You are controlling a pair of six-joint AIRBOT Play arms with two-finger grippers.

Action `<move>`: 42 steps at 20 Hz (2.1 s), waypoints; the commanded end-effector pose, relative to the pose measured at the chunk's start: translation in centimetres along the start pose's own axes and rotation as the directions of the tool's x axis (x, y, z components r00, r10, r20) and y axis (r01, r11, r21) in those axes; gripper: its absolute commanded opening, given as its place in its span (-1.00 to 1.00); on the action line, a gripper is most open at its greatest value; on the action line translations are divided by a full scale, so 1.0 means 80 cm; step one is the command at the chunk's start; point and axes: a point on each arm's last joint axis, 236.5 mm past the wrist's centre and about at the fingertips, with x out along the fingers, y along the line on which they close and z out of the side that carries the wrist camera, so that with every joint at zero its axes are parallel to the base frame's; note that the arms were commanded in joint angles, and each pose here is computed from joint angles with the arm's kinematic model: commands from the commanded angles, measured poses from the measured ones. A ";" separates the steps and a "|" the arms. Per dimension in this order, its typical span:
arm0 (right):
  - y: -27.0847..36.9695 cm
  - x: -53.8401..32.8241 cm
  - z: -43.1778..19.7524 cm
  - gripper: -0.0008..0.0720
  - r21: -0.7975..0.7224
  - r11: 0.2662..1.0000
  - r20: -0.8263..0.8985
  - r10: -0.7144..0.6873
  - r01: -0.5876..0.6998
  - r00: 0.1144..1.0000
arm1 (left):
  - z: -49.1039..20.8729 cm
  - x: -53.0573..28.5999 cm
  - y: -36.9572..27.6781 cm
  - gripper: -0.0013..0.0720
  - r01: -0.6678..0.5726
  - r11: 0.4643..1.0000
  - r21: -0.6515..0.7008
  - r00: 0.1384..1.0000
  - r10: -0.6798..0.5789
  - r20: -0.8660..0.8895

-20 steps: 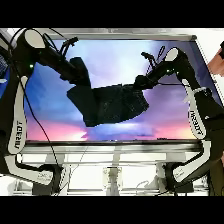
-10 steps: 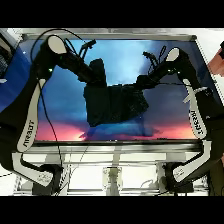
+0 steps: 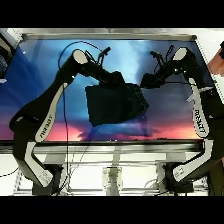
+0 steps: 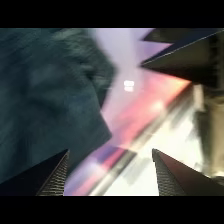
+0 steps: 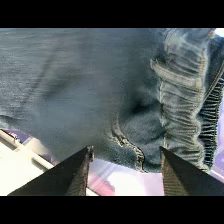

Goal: Fold the clothes and pants, and hang the long-sleeved shirts on hangers.

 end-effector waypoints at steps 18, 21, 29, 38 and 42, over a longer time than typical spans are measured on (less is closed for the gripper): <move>-0.047 0.135 0.010 0.94 -0.129 0.989 -0.083 -0.078 0.067 0.994 | -0.099 -0.260 0.227 0.64 -0.767 0.640 -0.036 0.632 0.746 -0.210; -0.026 0.169 -0.002 0.94 -0.181 0.983 -0.134 -0.060 0.036 0.989 | -0.136 -0.266 0.239 0.64 -0.772 0.633 -0.065 0.624 0.734 -0.268; -0.007 0.184 -0.019 -0.89 -0.263 0.964 -0.192 -0.087 0.035 0.978 | -0.182 -0.251 0.257 0.64 -0.772 0.631 -0.073 0.615 0.713 -0.338; -0.176 0.005 -0.055 -0.89 0.078 0.940 -0.201 -0.312 0.333 0.928 | -0.183 -0.285 0.262 0.64 -0.824 0.564 -0.053 0.549 0.773 -0.318; -0.262 -0.098 -0.111 -0.89 0.288 0.838 -0.230 -0.410 0.464 0.883 | -0.183 -0.285 0.263 0.64 -0.824 0.564 -0.054 0.549 0.772 -0.320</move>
